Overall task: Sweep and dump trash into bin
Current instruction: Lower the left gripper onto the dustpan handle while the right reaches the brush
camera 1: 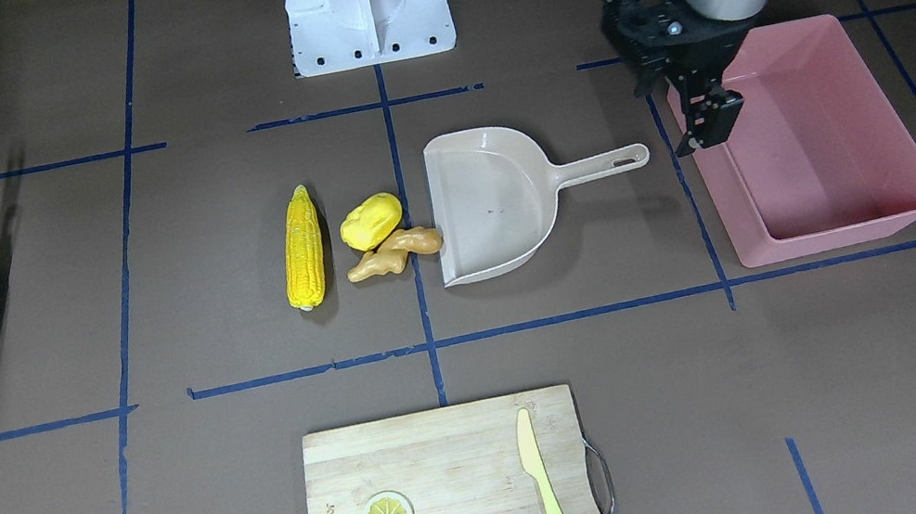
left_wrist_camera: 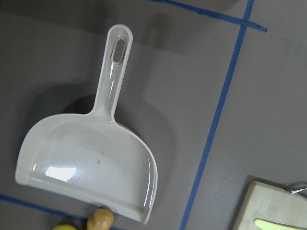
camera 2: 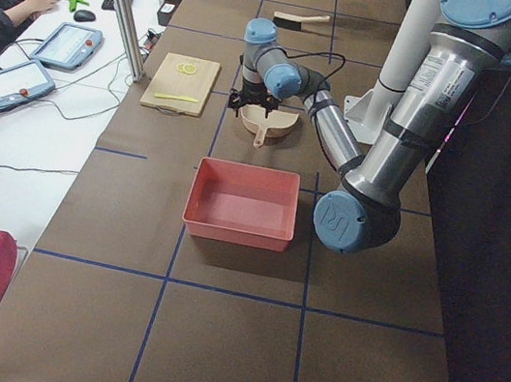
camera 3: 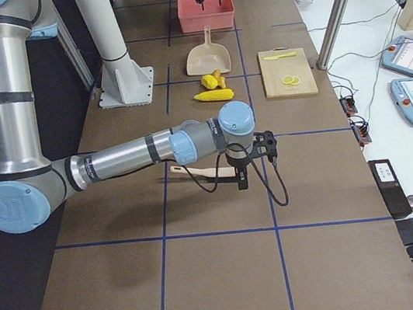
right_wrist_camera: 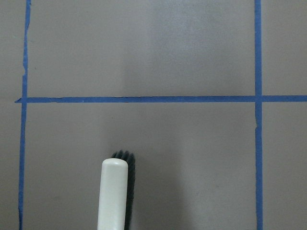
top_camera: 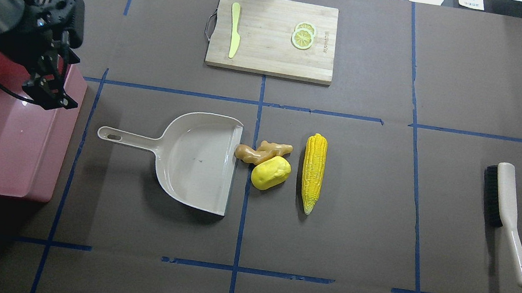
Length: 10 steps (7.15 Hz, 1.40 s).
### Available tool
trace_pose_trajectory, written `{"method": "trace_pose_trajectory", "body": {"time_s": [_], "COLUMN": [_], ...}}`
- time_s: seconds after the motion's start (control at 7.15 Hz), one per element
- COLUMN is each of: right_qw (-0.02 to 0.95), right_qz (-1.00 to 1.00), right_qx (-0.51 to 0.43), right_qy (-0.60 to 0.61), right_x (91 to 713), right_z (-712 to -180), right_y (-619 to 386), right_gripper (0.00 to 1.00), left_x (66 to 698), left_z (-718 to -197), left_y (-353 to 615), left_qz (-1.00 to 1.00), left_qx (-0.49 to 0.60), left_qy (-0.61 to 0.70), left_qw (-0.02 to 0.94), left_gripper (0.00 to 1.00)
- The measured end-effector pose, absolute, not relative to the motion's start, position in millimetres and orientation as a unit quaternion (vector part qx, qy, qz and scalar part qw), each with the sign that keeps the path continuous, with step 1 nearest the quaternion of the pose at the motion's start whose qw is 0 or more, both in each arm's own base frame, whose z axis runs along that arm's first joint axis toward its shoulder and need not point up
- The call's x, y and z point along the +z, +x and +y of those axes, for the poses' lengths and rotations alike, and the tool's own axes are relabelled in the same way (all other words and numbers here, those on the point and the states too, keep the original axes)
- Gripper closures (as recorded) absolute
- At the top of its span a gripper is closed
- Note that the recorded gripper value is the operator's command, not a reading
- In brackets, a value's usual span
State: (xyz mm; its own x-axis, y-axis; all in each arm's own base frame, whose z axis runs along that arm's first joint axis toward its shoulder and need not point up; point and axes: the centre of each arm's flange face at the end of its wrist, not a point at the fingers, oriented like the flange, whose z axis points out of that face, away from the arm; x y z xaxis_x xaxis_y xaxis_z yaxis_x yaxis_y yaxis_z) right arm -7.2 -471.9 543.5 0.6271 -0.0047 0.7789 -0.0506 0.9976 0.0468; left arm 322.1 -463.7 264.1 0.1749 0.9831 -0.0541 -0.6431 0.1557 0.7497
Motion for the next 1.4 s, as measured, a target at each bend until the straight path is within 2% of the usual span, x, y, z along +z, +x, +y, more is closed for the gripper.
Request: {"method": "trace_pose_trajectory", "body": {"time_s": [0.28, 0.7, 1.4], "right_qw": [0.897, 0.889, 0.91], "right_qz": [-0.439, -0.454, -0.405], "right_qx": [0.024, 0.06, 0.078], "right_qy": [0.036, 0.018, -0.04], "right_x": [536.2, 523.3, 540.8], "right_z": [-469.4, -455.6, -374.4], "right_y": [-18.2, -59.8, -162.0], "right_gripper": [0.0, 0.01, 0.01], "left_x": [242.6, 243.1, 244.0], "left_z": [-453.7, -454.4, -452.8], "left_y": [352.5, 378.8, 383.1], "left_qz": [0.269, 0.258, 0.259], "left_qx": [0.597, 0.631, 0.636], "left_qy": [0.296, 0.285, 0.283], "left_qw": [0.696, 0.674, 0.669], "left_gripper": [0.0, 0.0, 0.0]}}
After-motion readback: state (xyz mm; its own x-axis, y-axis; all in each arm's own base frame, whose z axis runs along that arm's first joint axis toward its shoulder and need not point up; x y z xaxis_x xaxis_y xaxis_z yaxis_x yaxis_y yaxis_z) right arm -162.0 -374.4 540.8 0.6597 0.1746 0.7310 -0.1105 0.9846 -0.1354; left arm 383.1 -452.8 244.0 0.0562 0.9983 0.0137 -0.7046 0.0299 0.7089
